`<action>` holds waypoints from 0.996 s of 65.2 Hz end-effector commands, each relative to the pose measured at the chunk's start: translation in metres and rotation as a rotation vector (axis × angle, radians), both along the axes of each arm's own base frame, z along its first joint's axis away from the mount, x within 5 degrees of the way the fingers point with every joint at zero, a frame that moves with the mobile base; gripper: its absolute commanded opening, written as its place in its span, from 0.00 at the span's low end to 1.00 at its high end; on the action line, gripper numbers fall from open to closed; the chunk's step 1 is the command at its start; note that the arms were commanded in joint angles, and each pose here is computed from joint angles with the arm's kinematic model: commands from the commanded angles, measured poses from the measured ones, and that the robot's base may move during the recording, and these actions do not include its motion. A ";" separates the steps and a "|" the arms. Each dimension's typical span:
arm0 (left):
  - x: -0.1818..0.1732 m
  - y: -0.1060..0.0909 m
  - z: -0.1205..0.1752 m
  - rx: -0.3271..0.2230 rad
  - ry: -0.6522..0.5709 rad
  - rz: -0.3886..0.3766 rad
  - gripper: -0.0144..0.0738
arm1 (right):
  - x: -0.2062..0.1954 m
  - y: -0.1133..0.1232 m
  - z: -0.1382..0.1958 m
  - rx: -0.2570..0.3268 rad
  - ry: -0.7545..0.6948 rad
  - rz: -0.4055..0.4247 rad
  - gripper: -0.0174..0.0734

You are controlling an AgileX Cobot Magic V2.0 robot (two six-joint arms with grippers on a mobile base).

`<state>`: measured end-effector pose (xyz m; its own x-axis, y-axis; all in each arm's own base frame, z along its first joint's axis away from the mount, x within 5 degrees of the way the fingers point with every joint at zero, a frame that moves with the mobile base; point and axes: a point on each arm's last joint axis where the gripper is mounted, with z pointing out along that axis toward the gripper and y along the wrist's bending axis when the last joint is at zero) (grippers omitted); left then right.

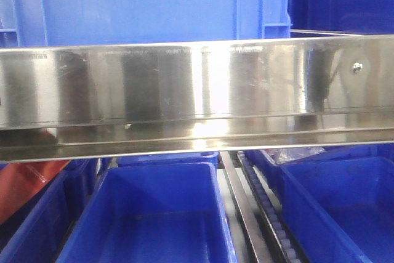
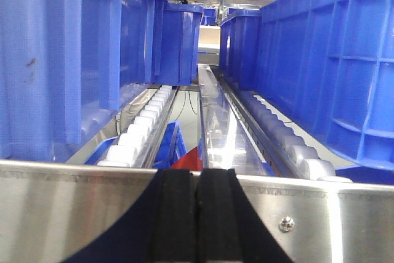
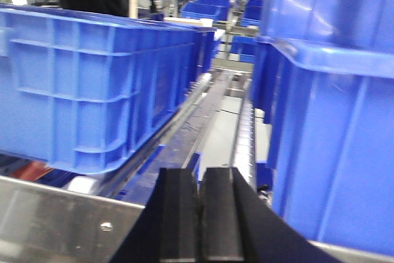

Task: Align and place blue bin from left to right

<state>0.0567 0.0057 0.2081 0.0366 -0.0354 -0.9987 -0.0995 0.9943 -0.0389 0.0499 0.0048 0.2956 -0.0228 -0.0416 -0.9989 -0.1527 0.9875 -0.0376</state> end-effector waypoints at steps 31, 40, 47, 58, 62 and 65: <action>-0.001 0.000 0.003 0.002 -0.027 0.003 0.04 | 0.006 -0.010 -0.087 0.132 -0.066 -0.246 0.11; -0.001 0.000 0.003 0.002 -0.027 0.003 0.04 | 0.006 -0.010 -0.092 0.126 -0.009 -0.247 0.11; -0.001 0.000 0.003 0.002 -0.027 0.003 0.04 | 0.006 -0.010 -0.092 0.125 -0.001 -0.247 0.11; -0.001 0.000 0.003 0.002 -0.027 0.003 0.04 | 0.006 -0.010 -0.092 0.126 -0.008 -0.247 0.11; -0.001 0.000 0.003 0.002 -0.027 0.003 0.04 | 0.006 -0.010 -0.092 0.126 -0.008 -0.247 0.11; -0.001 0.000 0.003 0.002 -0.027 0.003 0.04 | 0.006 -0.010 -0.092 0.126 -0.008 -0.247 0.11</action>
